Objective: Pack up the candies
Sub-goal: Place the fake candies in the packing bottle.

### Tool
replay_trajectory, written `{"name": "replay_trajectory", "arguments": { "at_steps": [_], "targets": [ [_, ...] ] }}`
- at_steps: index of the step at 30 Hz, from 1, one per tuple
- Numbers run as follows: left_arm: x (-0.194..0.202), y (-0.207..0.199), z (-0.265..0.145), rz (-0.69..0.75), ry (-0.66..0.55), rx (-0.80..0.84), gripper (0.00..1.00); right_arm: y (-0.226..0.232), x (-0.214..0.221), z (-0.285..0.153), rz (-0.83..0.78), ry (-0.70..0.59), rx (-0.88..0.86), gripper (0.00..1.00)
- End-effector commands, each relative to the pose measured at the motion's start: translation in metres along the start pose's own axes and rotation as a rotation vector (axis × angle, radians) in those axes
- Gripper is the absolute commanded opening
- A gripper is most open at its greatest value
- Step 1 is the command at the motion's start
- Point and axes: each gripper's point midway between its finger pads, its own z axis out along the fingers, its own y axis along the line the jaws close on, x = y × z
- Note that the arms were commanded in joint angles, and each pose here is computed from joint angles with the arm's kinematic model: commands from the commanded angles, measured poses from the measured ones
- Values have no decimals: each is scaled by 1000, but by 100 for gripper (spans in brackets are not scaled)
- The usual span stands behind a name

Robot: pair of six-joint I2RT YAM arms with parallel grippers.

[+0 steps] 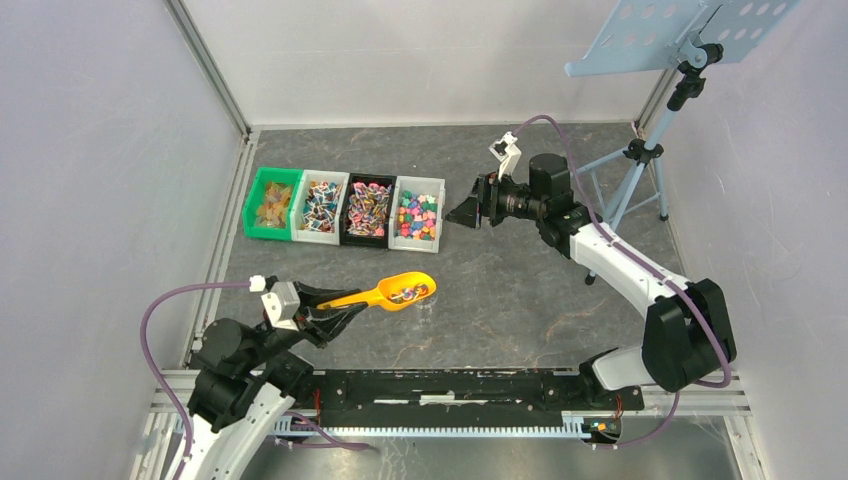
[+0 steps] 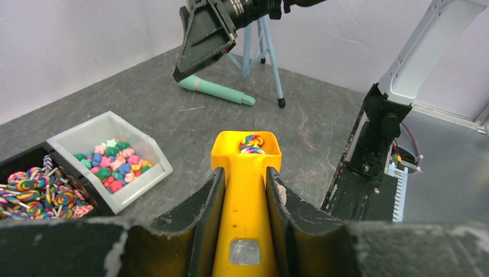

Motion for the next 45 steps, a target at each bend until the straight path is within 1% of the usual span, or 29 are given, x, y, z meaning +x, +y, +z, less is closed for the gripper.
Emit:
{"name": "replay_trajectory", "arguments": {
  "at_steps": [1, 9, 25, 30, 38, 45],
  "targets": [
    [-14, -12, -12, 46, -59, 31, 2, 7, -7, -7, -54, -26, -3, 81],
    [-10, -5, -13, 52, -42, -8, 2, 13, -12, -12, -67, -38, -8, 81],
    [-8, 17, -17, 42, -30, -141, 2, 25, -17, -22, -78, -64, -19, 81],
    [-7, 18, -16, 37, -26, -144, 2, 30, -23, -27, -91, -85, -17, 84],
    [-5, 17, -13, 25, -7, -134, 2, 35, -28, -31, -103, -102, -20, 84],
    [-3, 14, -10, 9, 20, -109, 2, 27, -26, -29, -114, -97, 10, 85]
  ]
}}
